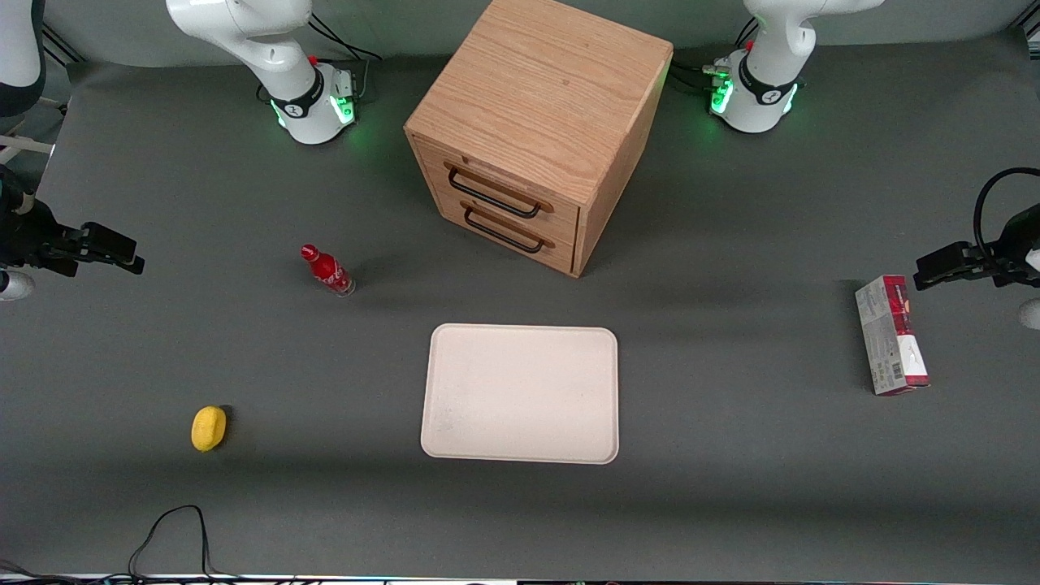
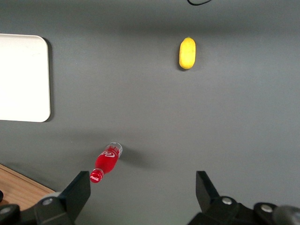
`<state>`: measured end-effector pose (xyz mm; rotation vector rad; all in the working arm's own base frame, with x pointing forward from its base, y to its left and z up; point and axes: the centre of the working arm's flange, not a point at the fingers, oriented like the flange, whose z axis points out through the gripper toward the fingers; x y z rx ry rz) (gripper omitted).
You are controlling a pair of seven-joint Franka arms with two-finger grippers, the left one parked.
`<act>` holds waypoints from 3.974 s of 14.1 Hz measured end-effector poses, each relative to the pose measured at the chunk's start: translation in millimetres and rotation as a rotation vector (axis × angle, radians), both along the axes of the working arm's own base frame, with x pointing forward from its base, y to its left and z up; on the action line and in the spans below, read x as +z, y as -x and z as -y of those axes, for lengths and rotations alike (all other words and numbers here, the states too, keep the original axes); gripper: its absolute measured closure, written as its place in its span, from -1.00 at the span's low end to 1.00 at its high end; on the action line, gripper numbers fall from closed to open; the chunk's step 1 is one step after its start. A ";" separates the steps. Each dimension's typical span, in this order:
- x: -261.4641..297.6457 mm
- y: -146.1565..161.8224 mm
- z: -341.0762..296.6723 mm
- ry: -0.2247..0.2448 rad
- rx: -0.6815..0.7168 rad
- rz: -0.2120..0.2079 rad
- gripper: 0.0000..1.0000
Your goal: Open upper drawer
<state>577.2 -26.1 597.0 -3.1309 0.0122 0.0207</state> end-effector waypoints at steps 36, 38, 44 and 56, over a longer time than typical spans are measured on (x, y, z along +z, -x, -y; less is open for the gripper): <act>-79.3 122.4 -472.6 -0.135 0.913 -0.148 -1.00; -83.2 121.1 -470.1 -0.142 0.954 -0.155 -1.00; -99.6 105.4 -452.2 -0.139 0.978 -0.150 -1.00; -167.9 118.7 -459.0 -0.133 0.985 -0.136 -1.00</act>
